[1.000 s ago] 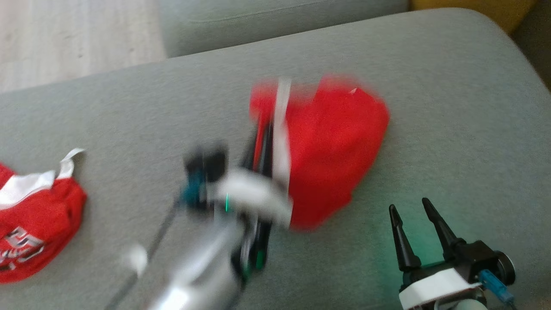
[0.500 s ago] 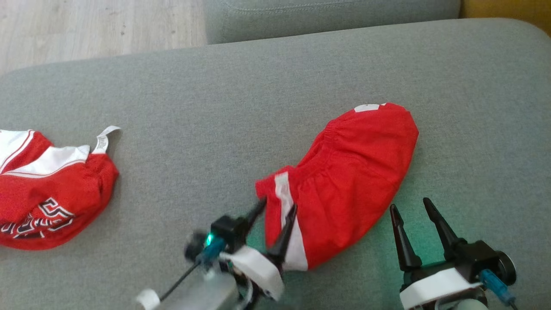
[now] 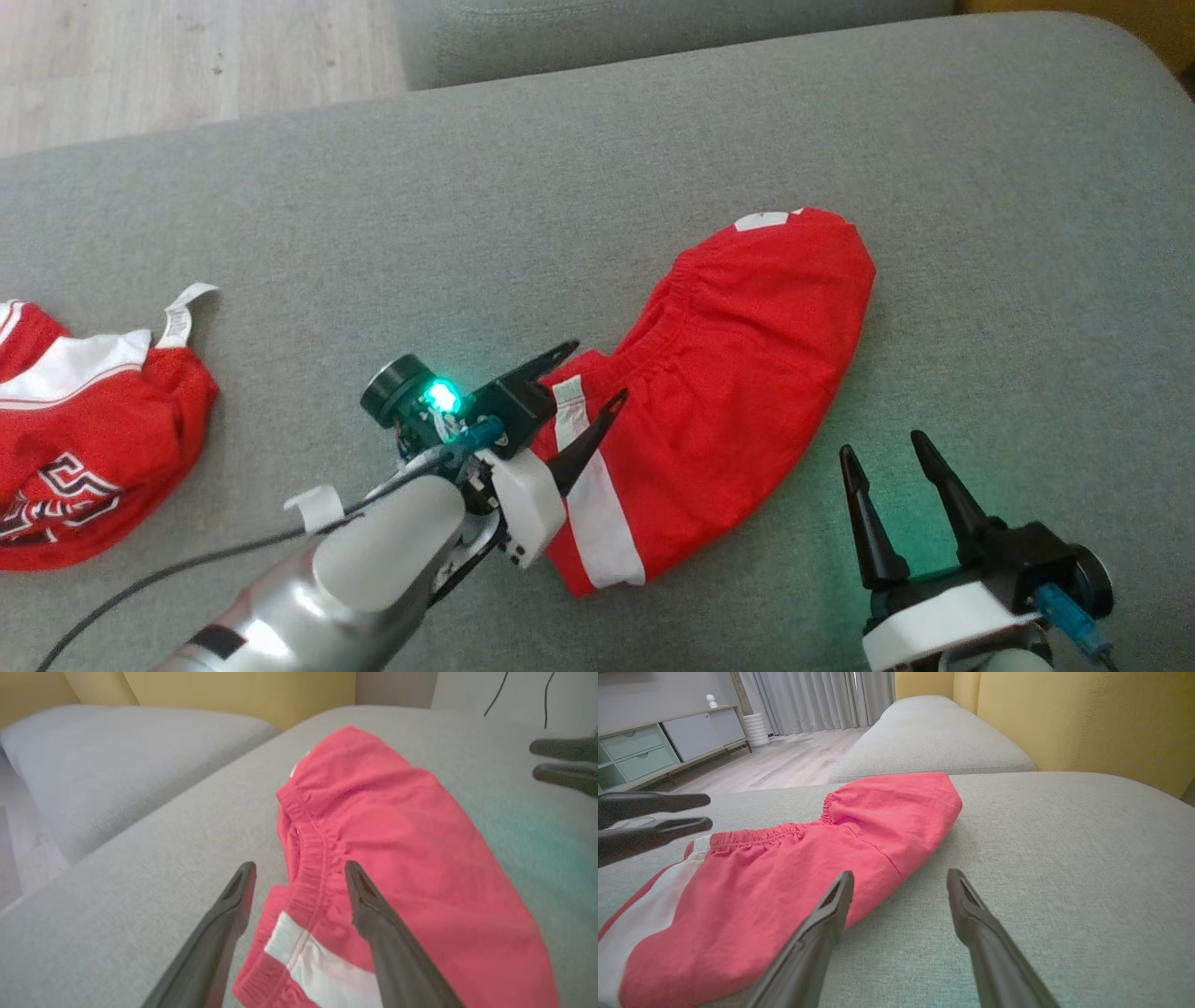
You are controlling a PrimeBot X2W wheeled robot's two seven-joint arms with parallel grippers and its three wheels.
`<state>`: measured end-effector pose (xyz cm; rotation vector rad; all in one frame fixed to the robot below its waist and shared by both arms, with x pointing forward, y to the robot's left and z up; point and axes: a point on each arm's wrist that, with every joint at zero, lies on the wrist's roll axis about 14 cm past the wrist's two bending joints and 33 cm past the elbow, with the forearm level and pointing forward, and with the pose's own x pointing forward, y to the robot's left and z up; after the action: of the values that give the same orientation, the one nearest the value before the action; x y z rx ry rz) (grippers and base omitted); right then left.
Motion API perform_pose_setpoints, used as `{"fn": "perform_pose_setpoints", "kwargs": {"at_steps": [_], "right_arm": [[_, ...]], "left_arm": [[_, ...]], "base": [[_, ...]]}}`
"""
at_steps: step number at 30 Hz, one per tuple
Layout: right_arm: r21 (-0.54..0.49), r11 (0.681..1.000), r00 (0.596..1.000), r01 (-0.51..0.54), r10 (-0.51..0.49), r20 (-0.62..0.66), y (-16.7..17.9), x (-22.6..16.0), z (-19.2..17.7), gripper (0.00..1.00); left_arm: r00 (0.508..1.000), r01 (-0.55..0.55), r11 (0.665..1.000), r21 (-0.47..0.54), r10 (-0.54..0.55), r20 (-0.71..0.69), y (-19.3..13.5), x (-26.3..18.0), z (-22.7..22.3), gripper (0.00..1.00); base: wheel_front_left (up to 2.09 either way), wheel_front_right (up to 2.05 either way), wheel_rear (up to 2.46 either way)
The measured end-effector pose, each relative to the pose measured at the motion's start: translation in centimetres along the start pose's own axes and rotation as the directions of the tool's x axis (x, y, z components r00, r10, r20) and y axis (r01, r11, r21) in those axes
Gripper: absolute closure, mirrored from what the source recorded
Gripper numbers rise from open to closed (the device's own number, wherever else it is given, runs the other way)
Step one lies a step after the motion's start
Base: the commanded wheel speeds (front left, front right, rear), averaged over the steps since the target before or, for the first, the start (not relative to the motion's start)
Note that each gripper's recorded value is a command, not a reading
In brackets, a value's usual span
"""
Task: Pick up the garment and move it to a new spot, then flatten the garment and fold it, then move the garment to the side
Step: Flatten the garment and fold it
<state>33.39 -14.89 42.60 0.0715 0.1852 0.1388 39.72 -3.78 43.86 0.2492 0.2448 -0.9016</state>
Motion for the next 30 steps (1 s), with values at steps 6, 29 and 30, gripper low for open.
{"fn": "perform_pose_setpoints", "kwargs": {"at_steps": [6,29,30], "right_arm": [[0.001,1.0,1.0,0.009,-0.009,-0.014,-0.3,0.0,-0.4,0.0],[-0.007,1.0,0.999,0.014,-0.014,0.031,-0.4,-0.3,0.9,0.0],[-0.005,1.0,0.999,0.021,-0.021,0.036,-0.5,-0.5,1.1,0.0]], "left_arm": [[0.982,0.067,0.997,-0.037,-0.073,-0.172,-0.5,-0.4,-3.8,0.0],[0.957,0.243,0.949,-0.201,-0.268,-0.109,-5.9,-1.3,-0.8,1.0],[0.951,0.273,0.936,-0.221,-0.297,-0.081,-6.7,-1.3,0.3,1.0]], "base": [[0.0,0.0,0.0],[0.0,0.0,0.0],[0.0,0.0,0.0]]}}
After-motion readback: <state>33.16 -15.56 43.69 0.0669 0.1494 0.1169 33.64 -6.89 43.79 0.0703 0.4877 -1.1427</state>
